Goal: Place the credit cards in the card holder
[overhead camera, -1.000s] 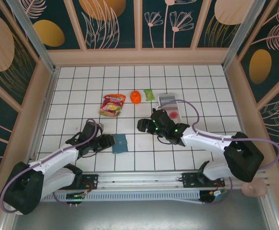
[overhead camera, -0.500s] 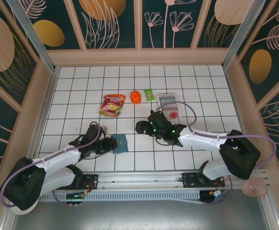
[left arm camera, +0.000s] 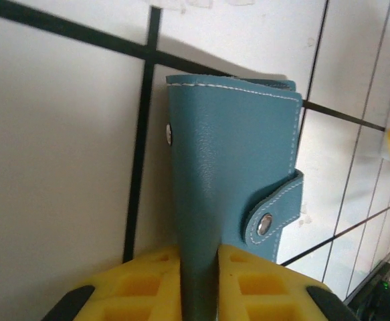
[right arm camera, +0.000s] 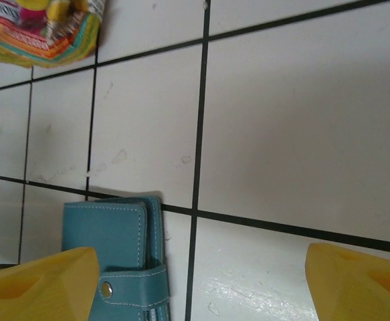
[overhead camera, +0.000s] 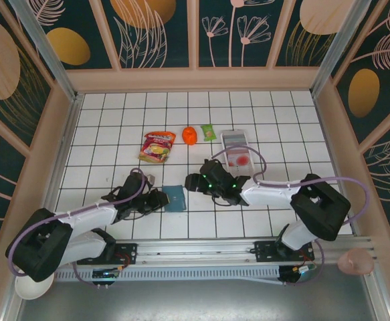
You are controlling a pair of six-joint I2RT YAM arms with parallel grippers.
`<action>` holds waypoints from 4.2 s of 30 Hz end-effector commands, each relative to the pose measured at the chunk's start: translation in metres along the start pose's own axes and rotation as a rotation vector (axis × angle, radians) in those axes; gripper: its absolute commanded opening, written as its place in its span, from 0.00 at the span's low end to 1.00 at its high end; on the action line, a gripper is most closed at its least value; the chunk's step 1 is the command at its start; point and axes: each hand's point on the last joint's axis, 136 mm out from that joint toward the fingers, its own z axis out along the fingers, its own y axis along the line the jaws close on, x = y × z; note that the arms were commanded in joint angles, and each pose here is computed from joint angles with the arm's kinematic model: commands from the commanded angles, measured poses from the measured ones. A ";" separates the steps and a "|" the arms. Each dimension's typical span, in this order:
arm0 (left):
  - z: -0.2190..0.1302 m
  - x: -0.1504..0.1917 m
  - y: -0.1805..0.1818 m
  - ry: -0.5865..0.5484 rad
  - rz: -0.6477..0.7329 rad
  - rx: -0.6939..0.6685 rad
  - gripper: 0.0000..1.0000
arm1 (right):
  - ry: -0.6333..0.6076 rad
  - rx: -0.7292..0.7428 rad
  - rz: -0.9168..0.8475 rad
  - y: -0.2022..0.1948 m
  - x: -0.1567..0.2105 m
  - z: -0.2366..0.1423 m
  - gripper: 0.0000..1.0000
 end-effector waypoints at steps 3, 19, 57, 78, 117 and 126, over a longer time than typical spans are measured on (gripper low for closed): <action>-0.004 -0.008 -0.029 -0.012 0.035 0.090 0.09 | 0.014 -0.018 0.008 0.007 0.009 0.009 0.79; -0.043 -0.031 -0.091 -0.105 0.166 0.197 0.00 | -0.048 -0.163 -0.050 0.064 -0.018 -0.030 0.54; -0.062 -0.036 -0.113 -0.171 0.184 0.303 0.00 | 0.054 -0.196 -0.070 0.083 0.004 -0.010 0.51; -0.078 -0.043 -0.121 -0.243 0.205 0.321 0.00 | 0.063 -0.080 -0.059 0.055 0.012 -0.002 0.36; -0.042 -0.038 -0.109 -0.195 0.172 0.372 0.00 | -0.084 0.119 -0.092 -0.011 -0.017 -0.037 0.00; -0.004 -0.029 -0.108 -0.114 0.182 0.314 0.18 | -0.077 0.102 -0.081 -0.014 -0.013 -0.038 0.00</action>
